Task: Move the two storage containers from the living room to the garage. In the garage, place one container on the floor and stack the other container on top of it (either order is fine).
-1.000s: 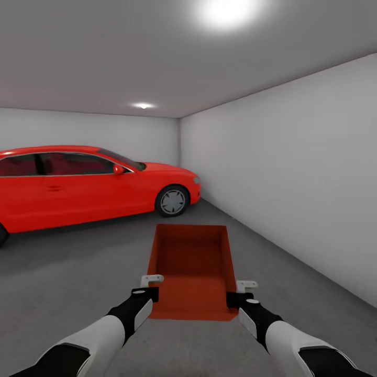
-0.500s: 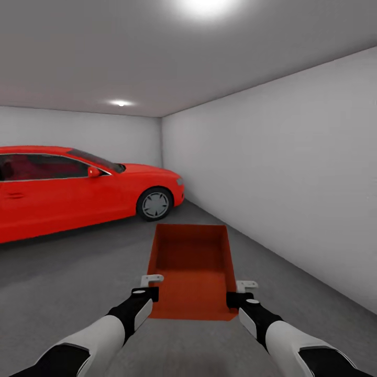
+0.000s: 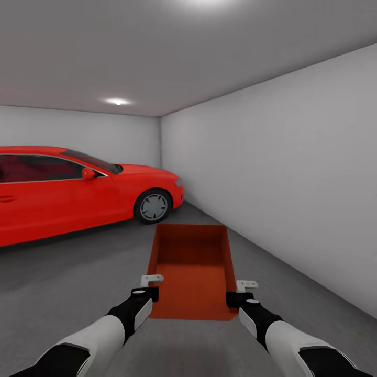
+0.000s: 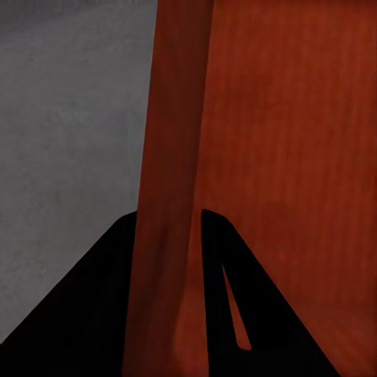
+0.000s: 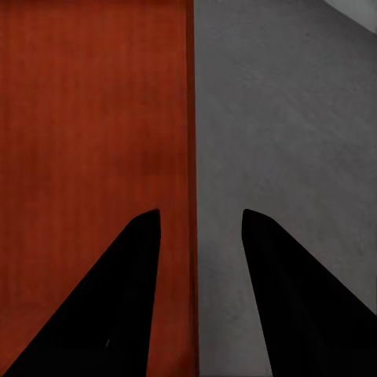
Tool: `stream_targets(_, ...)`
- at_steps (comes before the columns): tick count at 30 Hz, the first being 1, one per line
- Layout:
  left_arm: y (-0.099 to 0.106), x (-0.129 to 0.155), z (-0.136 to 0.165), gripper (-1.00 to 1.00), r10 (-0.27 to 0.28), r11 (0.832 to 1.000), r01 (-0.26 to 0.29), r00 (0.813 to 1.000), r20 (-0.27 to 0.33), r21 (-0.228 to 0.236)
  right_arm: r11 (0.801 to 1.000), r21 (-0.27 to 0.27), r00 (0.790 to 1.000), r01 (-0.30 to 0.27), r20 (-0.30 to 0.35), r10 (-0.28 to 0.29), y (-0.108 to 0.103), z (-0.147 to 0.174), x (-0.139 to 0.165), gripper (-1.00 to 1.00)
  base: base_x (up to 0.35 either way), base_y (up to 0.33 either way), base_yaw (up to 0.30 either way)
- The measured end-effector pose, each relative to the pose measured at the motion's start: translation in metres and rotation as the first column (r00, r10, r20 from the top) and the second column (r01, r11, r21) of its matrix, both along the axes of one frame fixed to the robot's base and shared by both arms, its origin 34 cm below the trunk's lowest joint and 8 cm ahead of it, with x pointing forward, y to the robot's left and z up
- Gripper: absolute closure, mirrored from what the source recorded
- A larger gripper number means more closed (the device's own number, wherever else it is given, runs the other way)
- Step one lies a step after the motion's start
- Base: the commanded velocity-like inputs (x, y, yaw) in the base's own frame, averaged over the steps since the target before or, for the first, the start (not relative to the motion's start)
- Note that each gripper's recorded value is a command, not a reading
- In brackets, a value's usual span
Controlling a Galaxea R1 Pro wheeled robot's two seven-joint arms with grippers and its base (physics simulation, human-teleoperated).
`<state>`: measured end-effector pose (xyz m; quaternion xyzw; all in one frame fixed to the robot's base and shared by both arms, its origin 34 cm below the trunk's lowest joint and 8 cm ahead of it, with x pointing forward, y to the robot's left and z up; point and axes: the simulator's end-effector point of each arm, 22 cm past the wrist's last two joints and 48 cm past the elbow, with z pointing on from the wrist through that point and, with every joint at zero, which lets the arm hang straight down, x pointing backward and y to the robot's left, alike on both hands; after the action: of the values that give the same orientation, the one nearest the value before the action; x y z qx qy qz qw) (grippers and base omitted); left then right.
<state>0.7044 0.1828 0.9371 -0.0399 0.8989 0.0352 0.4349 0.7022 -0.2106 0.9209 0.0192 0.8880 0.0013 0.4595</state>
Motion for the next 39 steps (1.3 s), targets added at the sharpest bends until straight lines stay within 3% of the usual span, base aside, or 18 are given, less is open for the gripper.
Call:
stream_targets(16,0.0004,0.0008,0.001,1.0,-0.001,1.0,0.001,1.0,0.002,0.001,1.0,0.001,1.0,0.002,0.003,-0.002,0.0004,0.0004,0.0002,1.0,0.321,0.047,-0.01)
stream_targets(39,0.0002,-0.0002,-0.0003,1.0,0.0,1.0,0.0,1.0,-0.001,0.0,1.0,-0.001,1.0,0.0,-0.001,0.0,0.0001,-0.0001,-0.0001,1.0,0.321,0.073,-0.233)
